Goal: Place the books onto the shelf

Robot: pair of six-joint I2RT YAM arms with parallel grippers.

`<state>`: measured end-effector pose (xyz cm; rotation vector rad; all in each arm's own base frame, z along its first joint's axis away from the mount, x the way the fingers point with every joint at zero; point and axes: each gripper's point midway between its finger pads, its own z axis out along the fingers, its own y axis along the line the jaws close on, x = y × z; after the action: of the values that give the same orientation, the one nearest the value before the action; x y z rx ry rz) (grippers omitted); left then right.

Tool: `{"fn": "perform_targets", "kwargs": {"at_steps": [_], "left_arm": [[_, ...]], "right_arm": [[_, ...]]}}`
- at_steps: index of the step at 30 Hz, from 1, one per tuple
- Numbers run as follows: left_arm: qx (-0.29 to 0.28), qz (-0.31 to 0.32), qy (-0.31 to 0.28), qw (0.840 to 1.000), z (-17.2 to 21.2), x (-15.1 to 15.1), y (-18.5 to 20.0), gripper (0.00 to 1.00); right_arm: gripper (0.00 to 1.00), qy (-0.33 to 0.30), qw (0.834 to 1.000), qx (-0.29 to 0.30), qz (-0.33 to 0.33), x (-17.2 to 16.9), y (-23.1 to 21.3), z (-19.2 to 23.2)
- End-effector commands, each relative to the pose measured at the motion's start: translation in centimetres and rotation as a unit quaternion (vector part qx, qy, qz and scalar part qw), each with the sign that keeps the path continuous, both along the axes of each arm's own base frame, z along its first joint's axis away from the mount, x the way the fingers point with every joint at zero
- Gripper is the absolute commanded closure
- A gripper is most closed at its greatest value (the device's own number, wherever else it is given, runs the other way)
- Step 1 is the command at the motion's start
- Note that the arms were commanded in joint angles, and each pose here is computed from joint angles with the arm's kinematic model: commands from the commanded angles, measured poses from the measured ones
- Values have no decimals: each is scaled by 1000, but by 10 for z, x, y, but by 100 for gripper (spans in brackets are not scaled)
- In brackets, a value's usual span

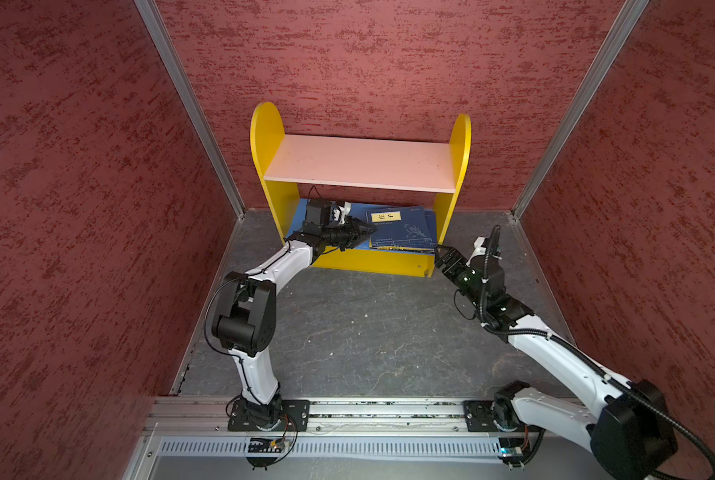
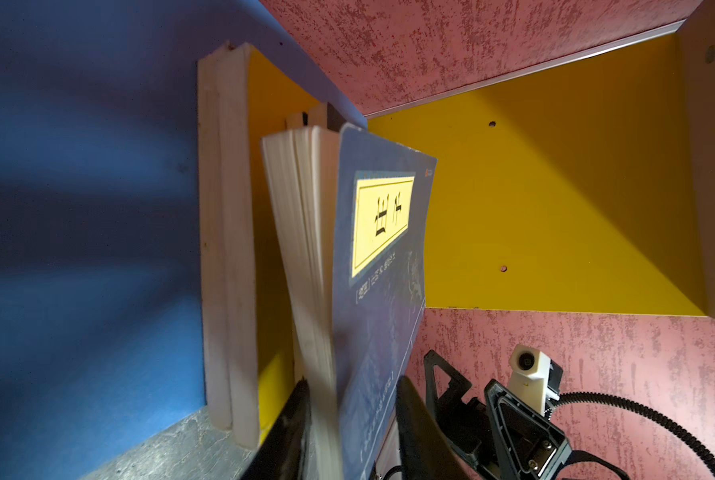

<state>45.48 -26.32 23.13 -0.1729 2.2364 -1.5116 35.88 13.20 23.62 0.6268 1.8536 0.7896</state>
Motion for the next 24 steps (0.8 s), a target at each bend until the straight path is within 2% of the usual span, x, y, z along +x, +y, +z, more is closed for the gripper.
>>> {"fn": "perform_targets", "kwargs": {"at_steps": [1, 2, 6, 12, 24], "left_arm": [[-16, 4, -33, 999, 22, 2, -4, 72], [-13, 3, -33, 999, 22, 3, -5, 76], [3, 6, -38, 999, 20, 1, -6, 84], [7, -5, -47, 999, 25, 0, -7, 90], [-3, -80, -44, 996, 34, -7, -3, 94]], "right_arm": [[10, -7, 1000, 7, -8, -2, -5, 4], [10, -7, 1000, 8, -9, -2, -5, 4], [10, -6, 1000, 8, -11, -4, -7, 2], [10, -7, 1000, 5, -11, -5, -7, 3], [10, -10, 1000, -14, -2, -2, -6, 5]]}}
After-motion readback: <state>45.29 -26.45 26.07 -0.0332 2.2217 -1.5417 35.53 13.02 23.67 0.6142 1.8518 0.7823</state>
